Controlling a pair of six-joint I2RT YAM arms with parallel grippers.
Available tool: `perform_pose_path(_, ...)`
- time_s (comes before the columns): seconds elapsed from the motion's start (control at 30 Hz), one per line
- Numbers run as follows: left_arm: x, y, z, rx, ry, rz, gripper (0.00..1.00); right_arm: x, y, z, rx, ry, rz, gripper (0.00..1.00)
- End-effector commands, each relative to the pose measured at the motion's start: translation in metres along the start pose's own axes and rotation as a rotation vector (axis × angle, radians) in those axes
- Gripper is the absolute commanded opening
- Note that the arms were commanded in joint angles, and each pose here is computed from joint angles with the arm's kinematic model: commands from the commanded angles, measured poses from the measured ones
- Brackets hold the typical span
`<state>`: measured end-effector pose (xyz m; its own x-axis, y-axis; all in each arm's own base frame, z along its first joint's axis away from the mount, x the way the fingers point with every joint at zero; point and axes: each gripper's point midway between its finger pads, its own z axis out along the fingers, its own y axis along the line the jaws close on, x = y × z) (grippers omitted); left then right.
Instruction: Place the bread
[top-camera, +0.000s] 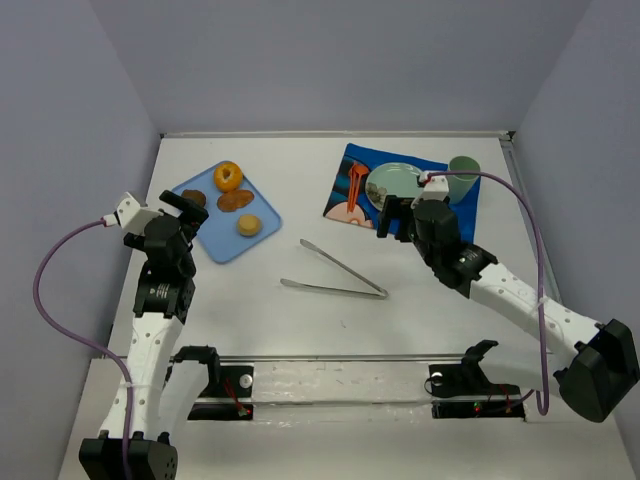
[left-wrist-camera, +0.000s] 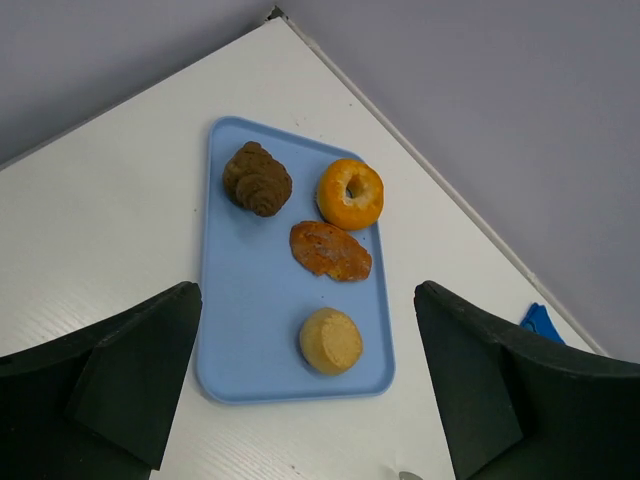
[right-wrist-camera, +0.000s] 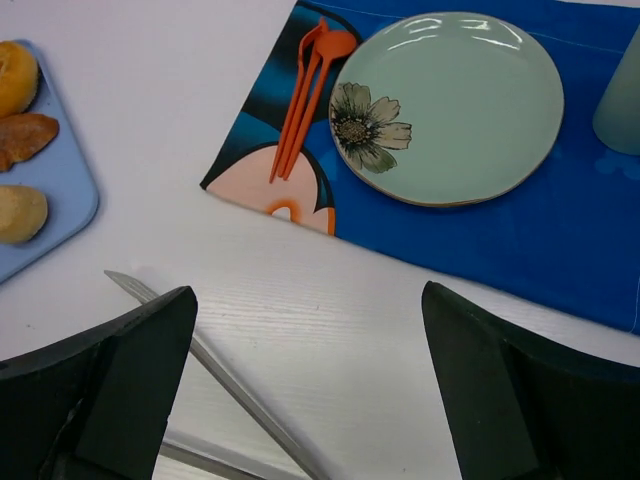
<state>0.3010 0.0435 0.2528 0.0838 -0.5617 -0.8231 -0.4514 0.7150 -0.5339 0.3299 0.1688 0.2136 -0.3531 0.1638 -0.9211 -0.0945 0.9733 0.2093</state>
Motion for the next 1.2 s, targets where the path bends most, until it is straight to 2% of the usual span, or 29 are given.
perform_pose_path(0.0,-0.010,-0.007,0.001,0.024,-0.035,-0.023,0.99,-0.033,0.019,-0.003,-0.078,-0.081,-0.006,1.00)
perform_pose_path(0.13,-0.009,-0.009,0.000,0.034,-0.027,-0.020,0.99,-0.010,0.049,-0.011,-0.295,0.025,-0.177,1.00)
perform_pose_path(0.2,-0.009,-0.009,0.000,0.034,-0.027,-0.017,0.99,0.012,0.071,-0.025,-0.468,0.117,-0.240,1.00)
perform_pose_path(0.27,-0.008,-0.009,0.000,0.036,-0.024,-0.018,0.99,0.046,0.083,-0.041,-0.620,0.267,-0.323,1.00)
perform_pose_path(0.37,-0.012,-0.015,0.000,0.066,-0.038,-0.030,0.99,0.086,0.081,-0.050,-0.717,0.430,-0.412,1.00)
perform_pose_path(0.47,-0.011,-0.017,0.000,0.073,-0.032,-0.026,0.99,0.106,0.076,-0.050,-0.723,0.506,-0.465,1.00)
perform_pose_path(0.57,-0.011,-0.016,-0.001,0.073,-0.034,-0.023,0.99,0.132,0.088,-0.064,-0.849,0.594,-0.531,1.00)
perform_pose_path(0.63,-0.012,-0.018,-0.001,0.079,-0.033,-0.021,0.99,0.153,0.092,-0.067,-0.853,0.654,-0.590,1.00)
perform_pose_path(0.7,-0.012,-0.018,-0.002,0.085,-0.033,-0.021,0.99,0.166,0.084,-0.052,-0.771,0.683,-0.655,1.00)
perform_pose_path(0.93,-0.013,-0.017,-0.003,0.086,-0.037,-0.019,0.99,0.181,0.067,-0.007,-0.575,0.725,-0.753,1.00)
perform_pose_path(1.17,-0.013,-0.016,-0.002,0.077,-0.040,-0.018,0.99,0.195,0.077,0.019,-0.586,0.721,-0.791,1.00)
